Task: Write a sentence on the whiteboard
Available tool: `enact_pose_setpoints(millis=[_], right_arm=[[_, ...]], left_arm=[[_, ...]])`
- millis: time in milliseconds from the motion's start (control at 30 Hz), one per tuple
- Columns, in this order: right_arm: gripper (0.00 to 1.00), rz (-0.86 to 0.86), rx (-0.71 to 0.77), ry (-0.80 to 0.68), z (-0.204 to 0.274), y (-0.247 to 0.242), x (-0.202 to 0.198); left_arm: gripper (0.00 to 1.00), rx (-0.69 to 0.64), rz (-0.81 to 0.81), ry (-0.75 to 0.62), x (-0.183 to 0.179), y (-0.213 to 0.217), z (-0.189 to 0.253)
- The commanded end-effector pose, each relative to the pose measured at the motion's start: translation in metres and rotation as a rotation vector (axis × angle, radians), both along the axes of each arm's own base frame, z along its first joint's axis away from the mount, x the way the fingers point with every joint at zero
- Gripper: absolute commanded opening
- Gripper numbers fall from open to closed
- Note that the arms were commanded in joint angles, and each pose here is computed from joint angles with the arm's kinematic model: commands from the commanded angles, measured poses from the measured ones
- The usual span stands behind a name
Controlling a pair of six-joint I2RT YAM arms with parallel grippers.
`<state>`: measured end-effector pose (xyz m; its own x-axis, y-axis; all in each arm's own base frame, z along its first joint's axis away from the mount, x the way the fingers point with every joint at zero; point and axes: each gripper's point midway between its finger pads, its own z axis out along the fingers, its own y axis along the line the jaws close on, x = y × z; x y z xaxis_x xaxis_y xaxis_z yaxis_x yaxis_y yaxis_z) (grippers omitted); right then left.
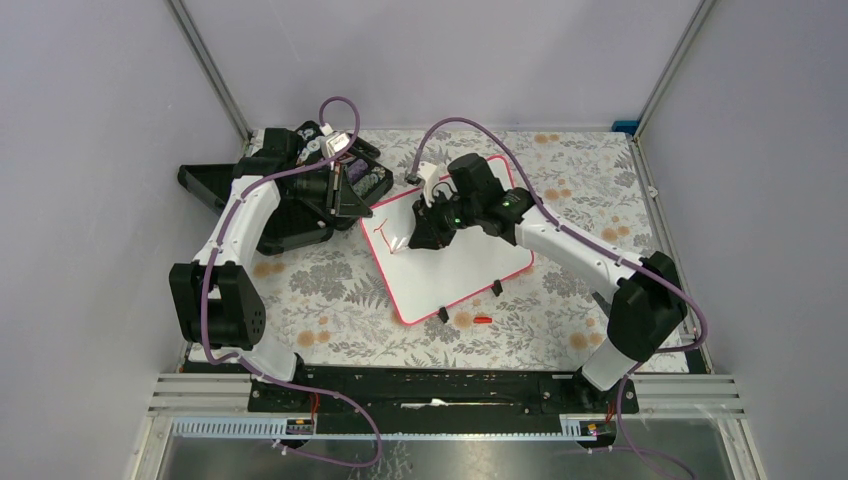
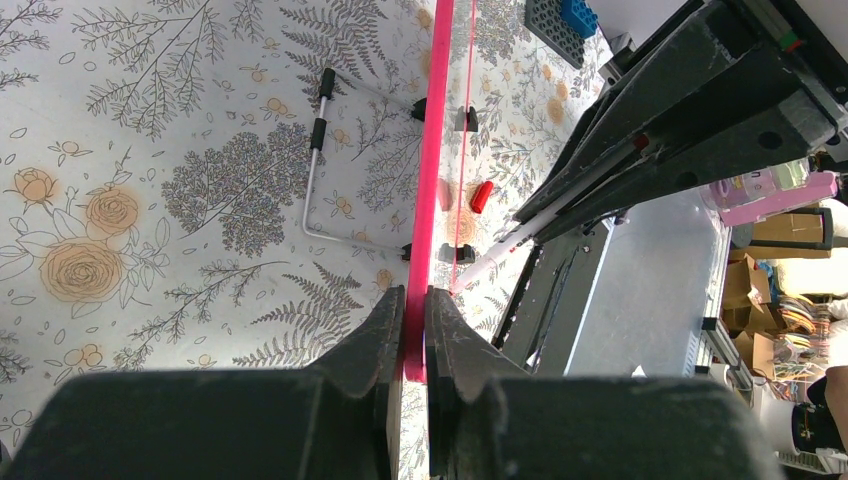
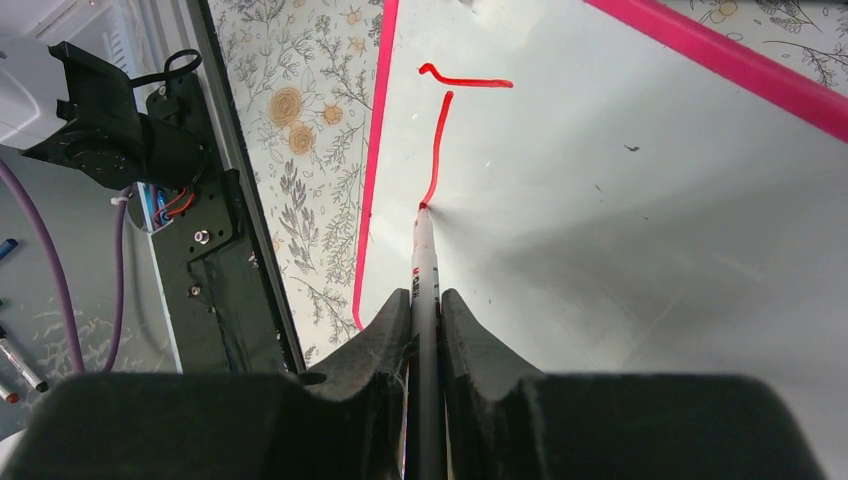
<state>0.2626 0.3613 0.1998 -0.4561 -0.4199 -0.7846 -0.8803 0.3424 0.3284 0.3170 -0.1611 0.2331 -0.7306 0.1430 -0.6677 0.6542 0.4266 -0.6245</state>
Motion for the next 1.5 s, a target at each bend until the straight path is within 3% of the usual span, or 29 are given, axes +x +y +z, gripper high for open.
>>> enact_pose_setpoints(millis=[0, 167, 1167, 1467], right_arm=[[0.0, 0.026, 0.079, -0.08, 0.043, 0.006, -0.004], [0.0, 0.004, 0.101, -0.101, 0.058, 0.01, 0.004], [0.0, -0.089, 0.041, -0.128, 0.044, -0.003, 0.038], [0.0, -0.067, 0.055, -0.125, 0.05, -0.008, 0.032]], left_arm=[[0.0, -0.009, -0.008, -0.032, -0.001, 0.0, 0.005], [0.0, -0.01, -0.009, -0.032, -0.001, 0.0, 0.005], [0.0, -0.004, -0.007, -0.025, -0.002, 0.001, 0.002], [0.0, -0.009, -0.009, -0.022, -0.001, 0.0, 0.002]])
